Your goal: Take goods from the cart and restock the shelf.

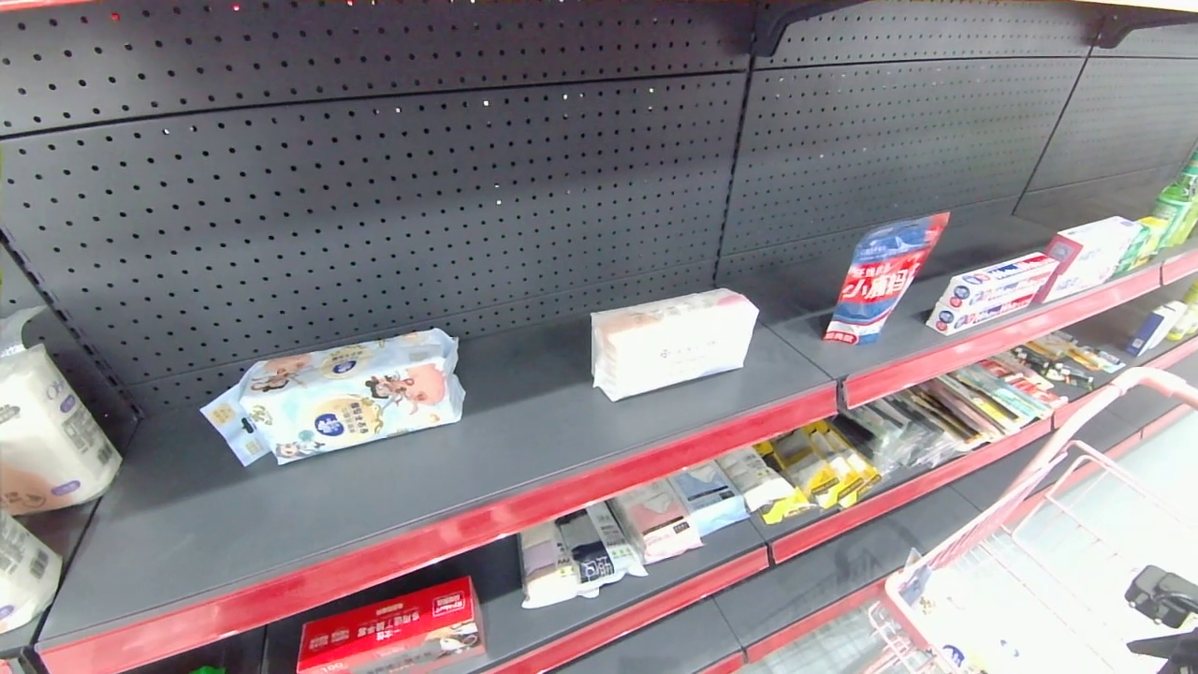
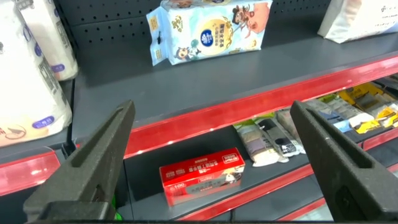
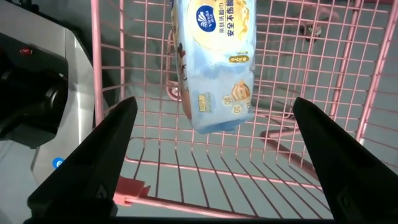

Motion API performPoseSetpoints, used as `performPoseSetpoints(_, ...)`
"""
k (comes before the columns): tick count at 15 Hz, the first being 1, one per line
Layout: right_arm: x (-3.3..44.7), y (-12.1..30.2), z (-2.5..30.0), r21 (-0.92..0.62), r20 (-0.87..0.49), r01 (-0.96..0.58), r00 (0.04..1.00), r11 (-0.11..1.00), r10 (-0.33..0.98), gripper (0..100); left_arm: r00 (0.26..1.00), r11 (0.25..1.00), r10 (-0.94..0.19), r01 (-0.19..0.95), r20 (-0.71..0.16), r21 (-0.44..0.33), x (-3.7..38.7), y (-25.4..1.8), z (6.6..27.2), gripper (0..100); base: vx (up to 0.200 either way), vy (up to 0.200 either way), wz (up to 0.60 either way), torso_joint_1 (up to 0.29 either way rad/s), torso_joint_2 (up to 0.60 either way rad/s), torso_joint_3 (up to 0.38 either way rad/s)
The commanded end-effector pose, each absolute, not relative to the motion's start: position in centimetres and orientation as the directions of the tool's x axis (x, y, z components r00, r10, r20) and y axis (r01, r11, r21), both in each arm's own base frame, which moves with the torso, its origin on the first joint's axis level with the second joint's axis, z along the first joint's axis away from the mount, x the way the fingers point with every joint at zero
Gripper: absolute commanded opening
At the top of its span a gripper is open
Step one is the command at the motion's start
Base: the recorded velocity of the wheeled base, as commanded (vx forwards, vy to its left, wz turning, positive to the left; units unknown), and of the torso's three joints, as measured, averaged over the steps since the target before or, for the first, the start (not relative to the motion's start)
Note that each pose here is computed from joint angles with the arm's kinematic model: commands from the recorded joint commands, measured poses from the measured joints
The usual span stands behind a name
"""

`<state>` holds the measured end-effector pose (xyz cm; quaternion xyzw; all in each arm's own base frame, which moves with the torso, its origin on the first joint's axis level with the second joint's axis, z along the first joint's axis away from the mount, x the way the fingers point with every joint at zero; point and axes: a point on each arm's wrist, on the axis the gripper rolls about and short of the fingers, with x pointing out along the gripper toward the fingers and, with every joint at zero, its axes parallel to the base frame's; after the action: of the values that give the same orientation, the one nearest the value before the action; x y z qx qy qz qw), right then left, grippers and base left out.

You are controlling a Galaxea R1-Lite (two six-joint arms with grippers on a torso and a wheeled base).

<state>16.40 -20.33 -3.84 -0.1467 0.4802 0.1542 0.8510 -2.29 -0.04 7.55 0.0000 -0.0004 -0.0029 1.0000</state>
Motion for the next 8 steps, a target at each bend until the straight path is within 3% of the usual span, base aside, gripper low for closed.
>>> performPoseSetpoints(1, 16.43, -20.38, -3.76, -0.106, -0.861, -0.403, 0.494, 0.909, 0.119, 100, 1.0, 1.0, -0.006, 0.006, 0.0, 0.0, -2.28, -0.04, 7.55, 100, 0.0, 0.0, 0.0, -0.144, 0.31, 0.163)
performPoseSetpoints(8, 16.35, -20.35, -3.75, -0.114, -0.862, -0.416, 0.493, 0.902, 0.119, 100, 1.0, 1.0, -0.006, 0.006, 0.0, 0.0, -2.28, -0.04, 7.55, 100, 0.0, 0.0, 0.0, -0.152, 0.34, 0.182)
